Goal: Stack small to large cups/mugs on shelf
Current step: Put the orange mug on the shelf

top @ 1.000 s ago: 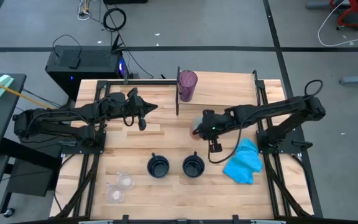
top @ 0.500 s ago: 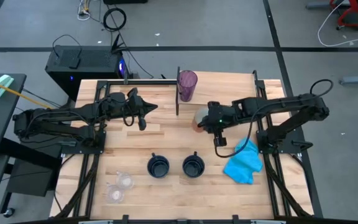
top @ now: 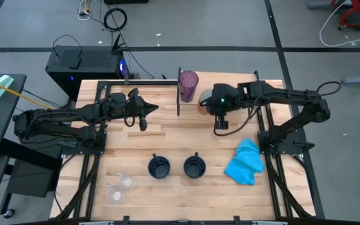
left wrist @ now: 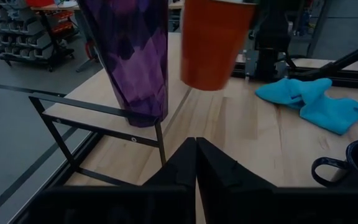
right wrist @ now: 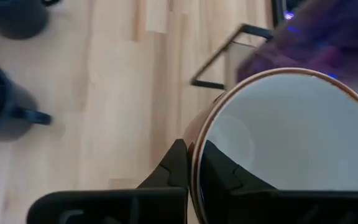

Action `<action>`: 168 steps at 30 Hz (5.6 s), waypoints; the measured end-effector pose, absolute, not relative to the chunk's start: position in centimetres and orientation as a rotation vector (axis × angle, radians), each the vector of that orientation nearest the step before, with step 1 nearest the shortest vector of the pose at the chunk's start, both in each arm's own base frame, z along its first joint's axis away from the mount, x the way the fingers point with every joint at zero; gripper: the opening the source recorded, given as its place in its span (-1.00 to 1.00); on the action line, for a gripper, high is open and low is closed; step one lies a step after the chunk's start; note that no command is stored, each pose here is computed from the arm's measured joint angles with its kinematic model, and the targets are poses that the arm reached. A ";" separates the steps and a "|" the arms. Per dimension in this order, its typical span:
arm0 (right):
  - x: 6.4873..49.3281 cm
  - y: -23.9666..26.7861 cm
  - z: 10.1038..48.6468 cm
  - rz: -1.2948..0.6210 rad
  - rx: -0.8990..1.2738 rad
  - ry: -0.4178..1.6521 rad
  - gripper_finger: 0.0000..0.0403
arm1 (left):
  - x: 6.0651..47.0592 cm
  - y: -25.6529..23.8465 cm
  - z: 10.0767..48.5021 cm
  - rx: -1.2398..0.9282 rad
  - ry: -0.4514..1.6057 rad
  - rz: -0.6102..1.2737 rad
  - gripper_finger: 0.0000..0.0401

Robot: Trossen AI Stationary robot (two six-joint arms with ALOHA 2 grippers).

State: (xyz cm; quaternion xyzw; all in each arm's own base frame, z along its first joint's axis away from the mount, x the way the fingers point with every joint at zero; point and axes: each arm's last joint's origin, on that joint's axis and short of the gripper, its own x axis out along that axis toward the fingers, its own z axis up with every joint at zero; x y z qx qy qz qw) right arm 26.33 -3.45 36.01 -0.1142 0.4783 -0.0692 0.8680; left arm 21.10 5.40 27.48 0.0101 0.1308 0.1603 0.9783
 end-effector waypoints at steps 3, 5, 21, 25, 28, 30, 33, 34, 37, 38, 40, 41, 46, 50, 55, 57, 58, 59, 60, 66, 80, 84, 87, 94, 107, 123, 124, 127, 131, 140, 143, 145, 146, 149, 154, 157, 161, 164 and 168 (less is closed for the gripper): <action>26.2 -4.4 36.0 -0.170 -0.240 1.011 -0.91 | 21.1 5.4 27.5 0.019 0.263 0.323 -0.93; 26.1 -5.0 36.0 -0.183 -0.240 1.015 -0.91 | 21.1 5.4 27.5 0.019 0.263 0.324 -0.92; 25.5 -8.0 35.8 -0.194 -0.228 1.034 -0.90 | 21.1 5.4 27.5 0.020 0.263 0.323 -0.93; 25.5 -8.6 35.7 -0.187 -0.207 1.033 -0.89 | 21.1 5.4 27.5 0.020 0.263 0.323 -0.89; 25.4 -8.8 35.7 -0.188 -0.208 1.036 -0.89 | 21.1 5.4 27.5 0.020 0.264 0.323 -0.88; 25.4 -8.9 35.7 -0.188 -0.210 1.035 -0.89 | 21.1 5.4 27.5 0.020 0.264 0.323 -0.89; 25.3 -9.1 35.6 -0.191 -0.207 1.037 -0.87 | 21.1 5.4 27.5 0.020 0.264 0.323 -0.92; 25.3 -9.2 35.7 -0.194 -0.205 1.036 -0.85 | 21.1 5.4 27.5 0.020 0.264 0.323 -0.93; 25.3 -9.2 35.7 -0.197 -0.207 1.037 -0.80 | 21.1 5.4 27.5 0.020 0.264 0.323 -0.94; 25.3 -9.2 35.7 -0.197 -0.212 1.037 -0.78 | 21.1 5.4 27.5 0.020 0.264 0.323 -0.94; 25.3 -9.2 35.7 -0.196 -0.214 1.035 -0.73 | 21.1 5.4 27.5 0.020 0.264 0.323 -0.92; 25.3 -9.2 35.7 -0.196 -0.215 1.033 -0.71 | 21.1 5.4 27.5 0.020 0.264 0.323 -0.91; 25.3 -9.2 35.7 -0.188 -0.228 1.034 -0.63 | 21.1 5.4 27.5 0.020 0.264 0.323 -0.88; 25.3 -9.4 35.7 -0.193 -0.225 1.035 -0.59 | 21.1 5.4 27.5 0.020 0.264 0.323 -0.92; 25.2 -9.5 35.7 -0.197 -0.220 1.039 -0.56 | 21.1 5.4 27.5 0.020 0.264 0.323 -0.94; 25.2 -9.5 35.7 -0.200 -0.215 1.038 -0.55 | 21.1 5.4 27.5 0.020 0.264 0.323 -0.92; 25.2 -9.5 35.7 -0.203 -0.215 1.039 -0.53 | 21.1 5.4 27.5 0.020 0.264 0.323 -0.91; 25.2 -9.5 35.7 -0.206 -0.216 1.039 -0.52 | 21.1 5.4 27.5 0.020 0.264 0.323 -0.90; 25.2 -9.5 35.7 -0.208 -0.217 1.039 -0.50 | 21.1 5.4 27.5 0.020 0.264 0.323 -0.89; 25.3 -9.6 35.8 -0.231 -0.229 1.029 -0.30 | 21.1 5.4 27.5 0.020 0.264 0.323 -0.90; 23.8 -9.2 37.5 -0.287 -0.257 0.953 0.11 | 21.1 5.4 27.5 0.020 0.265 0.323 -0.88; 22.9 -8.9 38.3 -0.313 -0.241 0.914 0.18 | 21.1 5.4 27.5 0.020 0.265 0.323 -0.91; 22.0 -8.6 39.0 -0.331 -0.225 0.878 0.21 | 21.1 5.4 27.5 0.020 0.265 0.323 -0.93; 19.9 -8.2 39.7 -0.393 -0.173 0.895 0.20 | 21.1 5.4 27.5 0.019 0.265 0.324 -0.90; 18.7 -11.2 37.7 -0.656 -0.033 1.040 0.09 | 21.1 5.4 27.5 0.018 0.264 0.323 -0.94; 18.7 -15.9 33.9 -0.642 0.127 1.030 -0.08 | 21.1 5.4 27.5 0.017 0.263 0.323 -0.93; 18.7 -16.1 33.8 -0.640 0.131 1.026 -0.10 | 21.1 5.4 27.5 0.017 0.264 0.323 -0.94; 19.0 -16.4 33.7 -0.640 0.133 1.017 -0.14 | 21.1 5.4 27.5 0.018 0.264 0.323 -0.93; 19.3 -16.6 33.6 -0.644 0.127 0.999 -0.17 | 21.1 5.4 27.5 0.018 0.264 0.323 -0.89; 19.6 -16.9 33.9 -0.651 0.106 0.957 -0.19 | 21.1 5.4 27.5 0.018 0.264 0.323 -0.93; 19.6 -16.9 34.0 -0.649 0.090 0.946 -0.19 | 21.1 5.4 27.5 0.018 0.264 0.323 -0.94; 19.7 -17.0 34.0 -0.644 0.077 0.945 -0.19 | 21.1 5.4 27.5 0.018 0.264 0.323 -0.93; 19.7 -17.0 34.0 -0.641 0.070 0.944 -0.19 | 21.1 5.4 27.5 0.018 0.264 0.323 -0.92; 19.7 -17.0 34.1 -0.635 0.057 0.945 -0.19 | 21.1 5.4 27.5 0.018 0.264 0.324 -0.89; 19.7 -16.9 34.0 -0.632 0.060 0.957 -0.19 | 21.1 5.4 27.5 0.018 0.264 0.323 -0.89; 19.4 -16.7 33.7 -0.618 0.076 1.006 -0.19 | 21.1 5.4 27.5 0.018 0.266 0.323 -0.91; 18.9 -16.3 33.4 -0.602 0.096 1.063 -0.19 | 21.1 5.4 27.4 0.018 0.270 0.323 -0.94; 18.7 -16.1 33.2 -0.597 0.114 1.095 -0.19 | 21.1 5.4 27.4 0.018 0.272 0.323 -0.94; 18.7 -16.0 33.2 -0.608 0.138 1.094 -0.19 | 21.1 5.4 27.4 0.017 0.271 0.323 -0.90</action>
